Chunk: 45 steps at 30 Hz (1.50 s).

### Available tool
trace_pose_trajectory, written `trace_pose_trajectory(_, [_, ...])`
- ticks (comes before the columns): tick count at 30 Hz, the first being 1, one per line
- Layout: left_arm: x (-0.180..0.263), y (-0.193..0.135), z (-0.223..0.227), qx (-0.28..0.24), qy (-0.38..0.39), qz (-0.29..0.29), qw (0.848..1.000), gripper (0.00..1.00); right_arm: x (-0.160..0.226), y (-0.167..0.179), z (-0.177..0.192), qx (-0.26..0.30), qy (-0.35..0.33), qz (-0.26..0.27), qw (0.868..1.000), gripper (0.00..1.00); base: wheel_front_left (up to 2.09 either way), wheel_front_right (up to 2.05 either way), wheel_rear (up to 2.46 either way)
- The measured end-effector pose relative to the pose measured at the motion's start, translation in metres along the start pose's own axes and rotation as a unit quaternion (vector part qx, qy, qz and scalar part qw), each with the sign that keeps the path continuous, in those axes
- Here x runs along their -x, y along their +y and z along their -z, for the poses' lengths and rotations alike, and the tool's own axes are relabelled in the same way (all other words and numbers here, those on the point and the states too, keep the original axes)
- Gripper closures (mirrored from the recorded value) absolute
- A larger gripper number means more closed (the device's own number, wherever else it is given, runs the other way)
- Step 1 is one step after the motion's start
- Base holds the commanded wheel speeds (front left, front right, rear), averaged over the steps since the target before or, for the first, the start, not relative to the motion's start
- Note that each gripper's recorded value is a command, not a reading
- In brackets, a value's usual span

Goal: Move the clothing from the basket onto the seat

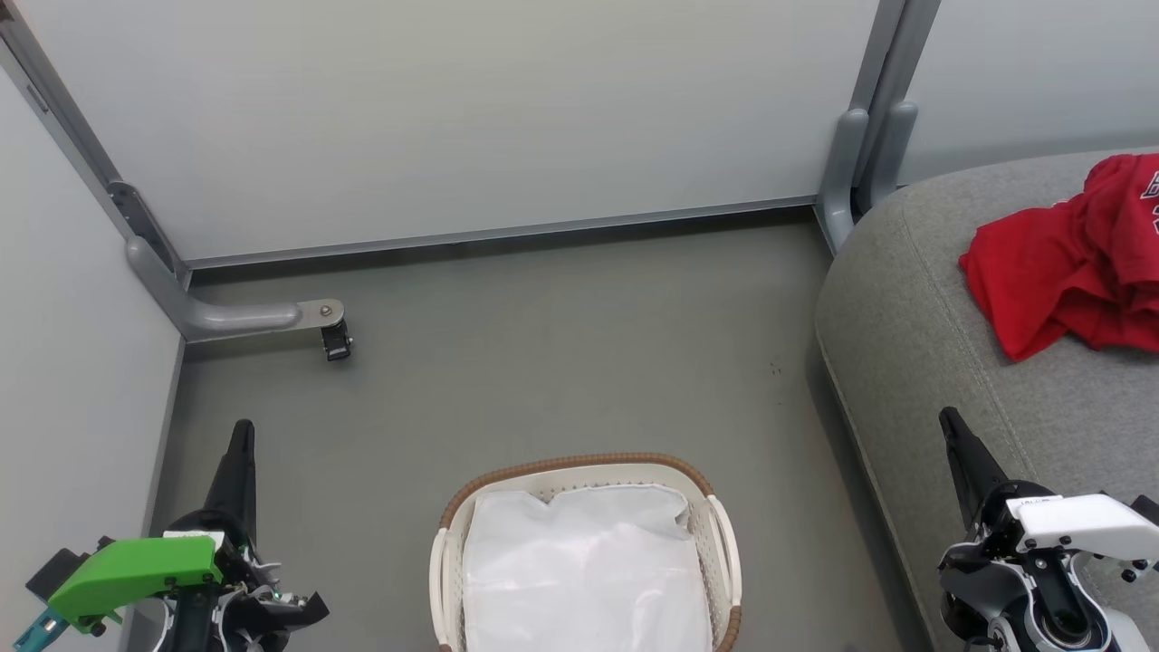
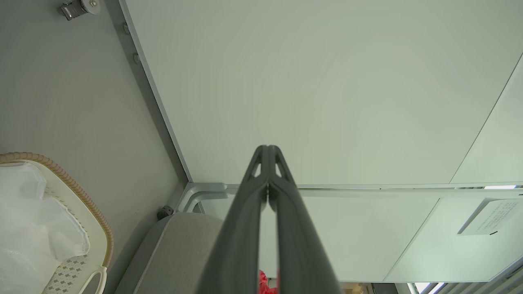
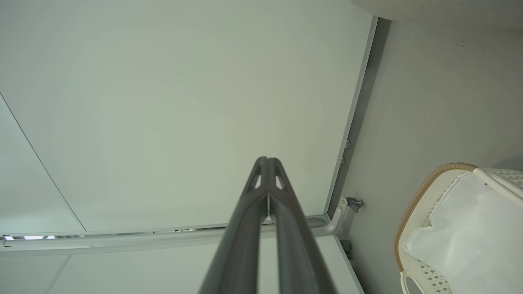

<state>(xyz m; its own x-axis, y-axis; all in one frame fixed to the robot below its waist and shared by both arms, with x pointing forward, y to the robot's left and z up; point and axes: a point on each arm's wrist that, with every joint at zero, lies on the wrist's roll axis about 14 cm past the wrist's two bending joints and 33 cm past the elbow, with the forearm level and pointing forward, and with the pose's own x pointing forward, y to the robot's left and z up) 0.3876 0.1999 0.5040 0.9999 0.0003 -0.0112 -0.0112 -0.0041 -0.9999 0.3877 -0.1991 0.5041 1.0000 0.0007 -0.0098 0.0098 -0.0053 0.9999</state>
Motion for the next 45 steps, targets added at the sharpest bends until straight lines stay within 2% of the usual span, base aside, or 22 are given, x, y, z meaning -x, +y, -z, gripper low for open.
trace_pose_trajectory(45, [0.0,0.0,0.0,0.0,0.0,0.0,1.0,1.0,-0.0001,0.0,0.0,0.0,0.0,0.0,1.0,1.0,0.0,0.0,0.0])
